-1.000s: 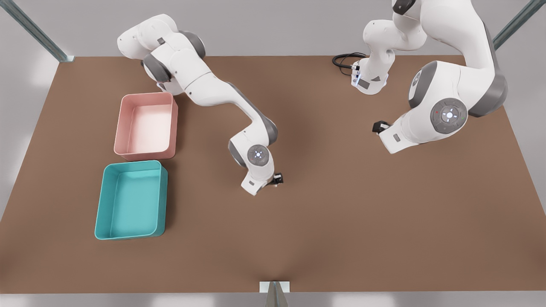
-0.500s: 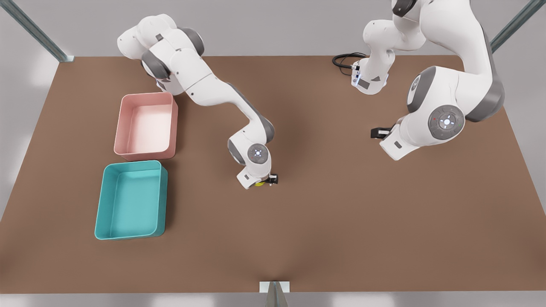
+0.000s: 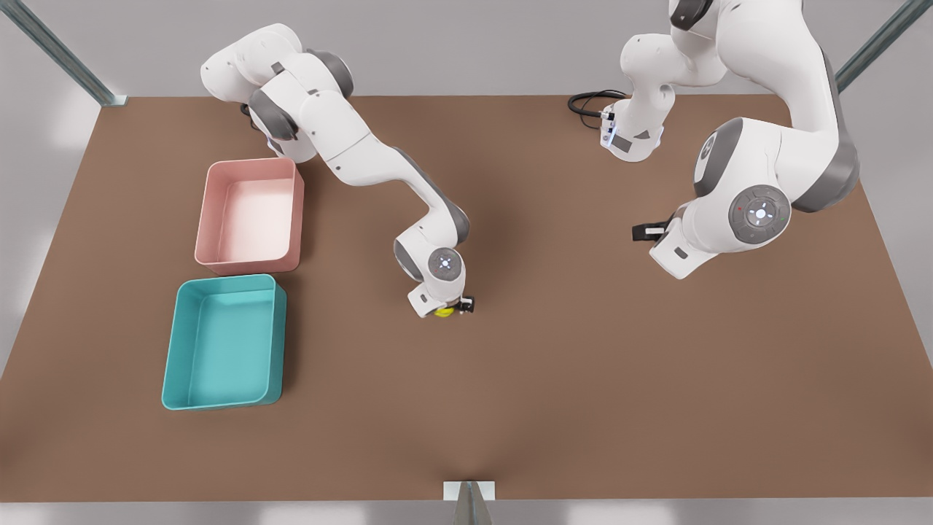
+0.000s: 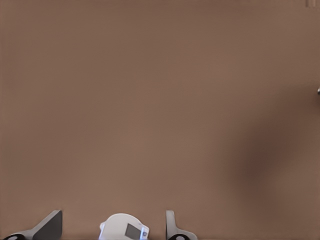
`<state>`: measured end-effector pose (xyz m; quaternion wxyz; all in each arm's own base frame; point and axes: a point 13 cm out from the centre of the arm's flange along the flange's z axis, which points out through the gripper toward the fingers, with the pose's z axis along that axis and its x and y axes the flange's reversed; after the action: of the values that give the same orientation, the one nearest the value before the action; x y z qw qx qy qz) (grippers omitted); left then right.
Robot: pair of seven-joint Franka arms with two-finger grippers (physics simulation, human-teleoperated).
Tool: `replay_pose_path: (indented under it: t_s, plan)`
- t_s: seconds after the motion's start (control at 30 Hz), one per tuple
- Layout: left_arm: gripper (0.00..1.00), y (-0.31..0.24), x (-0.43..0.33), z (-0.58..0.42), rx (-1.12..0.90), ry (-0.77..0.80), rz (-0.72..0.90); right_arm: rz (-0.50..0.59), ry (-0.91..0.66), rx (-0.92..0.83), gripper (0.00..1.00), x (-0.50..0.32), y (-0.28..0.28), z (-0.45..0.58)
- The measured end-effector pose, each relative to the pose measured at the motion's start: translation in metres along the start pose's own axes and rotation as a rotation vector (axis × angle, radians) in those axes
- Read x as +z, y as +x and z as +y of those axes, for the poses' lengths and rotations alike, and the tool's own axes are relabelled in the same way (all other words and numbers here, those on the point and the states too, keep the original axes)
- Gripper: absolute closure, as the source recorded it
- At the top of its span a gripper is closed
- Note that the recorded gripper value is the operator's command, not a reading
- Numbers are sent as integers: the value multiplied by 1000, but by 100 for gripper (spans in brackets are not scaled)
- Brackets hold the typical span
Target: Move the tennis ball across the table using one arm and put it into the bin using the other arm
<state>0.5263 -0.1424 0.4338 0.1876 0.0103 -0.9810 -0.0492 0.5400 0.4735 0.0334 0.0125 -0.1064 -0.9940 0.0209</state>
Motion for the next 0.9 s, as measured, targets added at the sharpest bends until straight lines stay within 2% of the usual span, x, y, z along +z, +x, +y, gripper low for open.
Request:
replay_pose_path:
  t_s: [0.1,0.13,0.17,0.23,0.27,0.33,0.37,0.5,0.67,0.8,0.9]
  plan:
    - [0,0,0,0,-10,0,0,1,1,12,1,6,2,-3]
    - [0,0,0,0,-13,0,0,0,0,16,10,7,2,-3]
    - [0,0,0,0,-16,0,0,-1,-3,19,14,7,2,-2]
    - [0,0,0,-1,-20,-1,0,-4,-10,24,14,6,2,0]
    - [0,0,0,-1,-23,-1,0,-5,-13,25,19,5,3,2]
    - [0,0,0,-1,-28,0,-1,-4,-24,23,40,2,7,7]
    - [0,0,0,-1,-30,0,-1,-3,-31,23,45,0,8,9]
    - [0,0,-1,0,-40,1,-2,-20,-70,31,48,-25,-4,14]
    - [0,0,-1,-1,-46,0,-2,-73,-126,100,48,-96,-88,-35]
    - [0,0,-1,-2,-49,-1,-2,-131,-46,152,48,-135,-198,-175]
    - [0,0,0,-2,-52,-1,-1,-142,65,157,48,-145,-245,-286]
